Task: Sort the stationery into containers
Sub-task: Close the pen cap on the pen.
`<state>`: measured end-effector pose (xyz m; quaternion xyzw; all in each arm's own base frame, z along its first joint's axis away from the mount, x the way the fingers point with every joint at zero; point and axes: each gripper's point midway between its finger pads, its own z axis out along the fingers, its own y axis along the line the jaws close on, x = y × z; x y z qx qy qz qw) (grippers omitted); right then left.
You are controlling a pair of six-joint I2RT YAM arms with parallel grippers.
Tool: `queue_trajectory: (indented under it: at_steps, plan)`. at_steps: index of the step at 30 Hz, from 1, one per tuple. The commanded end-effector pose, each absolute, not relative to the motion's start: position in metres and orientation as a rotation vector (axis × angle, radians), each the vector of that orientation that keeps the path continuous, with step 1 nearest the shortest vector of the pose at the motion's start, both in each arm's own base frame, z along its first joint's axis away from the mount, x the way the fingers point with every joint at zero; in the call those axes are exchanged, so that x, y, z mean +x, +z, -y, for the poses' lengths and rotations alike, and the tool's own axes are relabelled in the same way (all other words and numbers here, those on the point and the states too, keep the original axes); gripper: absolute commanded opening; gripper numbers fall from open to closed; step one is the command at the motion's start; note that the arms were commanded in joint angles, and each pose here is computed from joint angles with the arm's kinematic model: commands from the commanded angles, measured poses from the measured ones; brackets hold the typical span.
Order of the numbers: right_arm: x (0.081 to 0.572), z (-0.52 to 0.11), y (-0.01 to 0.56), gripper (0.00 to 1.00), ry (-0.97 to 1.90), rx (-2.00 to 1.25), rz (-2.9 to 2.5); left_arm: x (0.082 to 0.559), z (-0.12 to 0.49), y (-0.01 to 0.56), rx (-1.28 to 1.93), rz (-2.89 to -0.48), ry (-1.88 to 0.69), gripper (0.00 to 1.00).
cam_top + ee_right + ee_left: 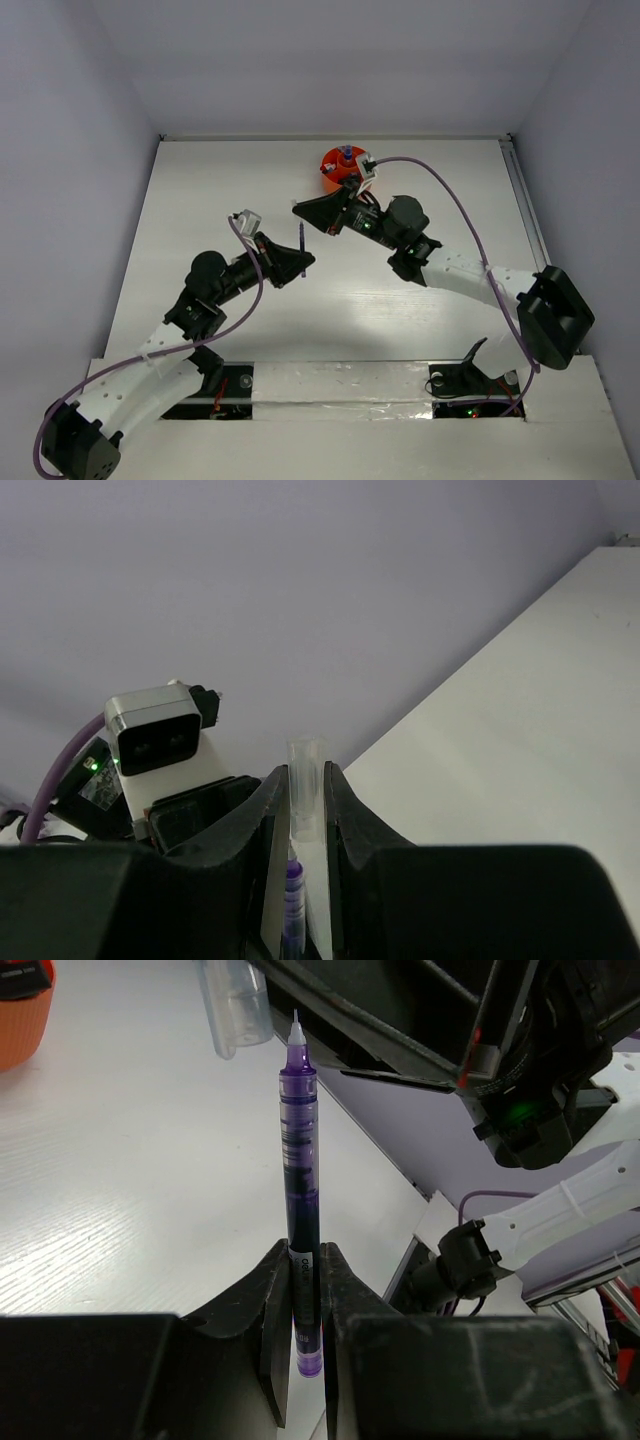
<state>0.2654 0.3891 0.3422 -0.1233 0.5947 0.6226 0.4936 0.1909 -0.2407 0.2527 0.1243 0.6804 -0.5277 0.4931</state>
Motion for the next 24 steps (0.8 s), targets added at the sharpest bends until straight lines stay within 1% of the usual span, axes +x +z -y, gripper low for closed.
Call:
queue_trajectory:
  at_steps: [1,15,24]
  plan:
    - [0.262,-0.387,0.375,0.00,1.532,-0.299,-1.313,0.185,0.237,0.287,0.322,-1.521,-1.286,0.00]
    - [0.259,-0.379,0.392,0.00,1.522,-0.290,-1.283,0.189,0.242,0.274,0.320,-1.577,-1.295,0.00]
    - [0.259,-0.374,0.393,0.00,1.496,-0.285,-1.278,0.191,0.236,0.277,0.302,-1.571,-1.253,0.00]
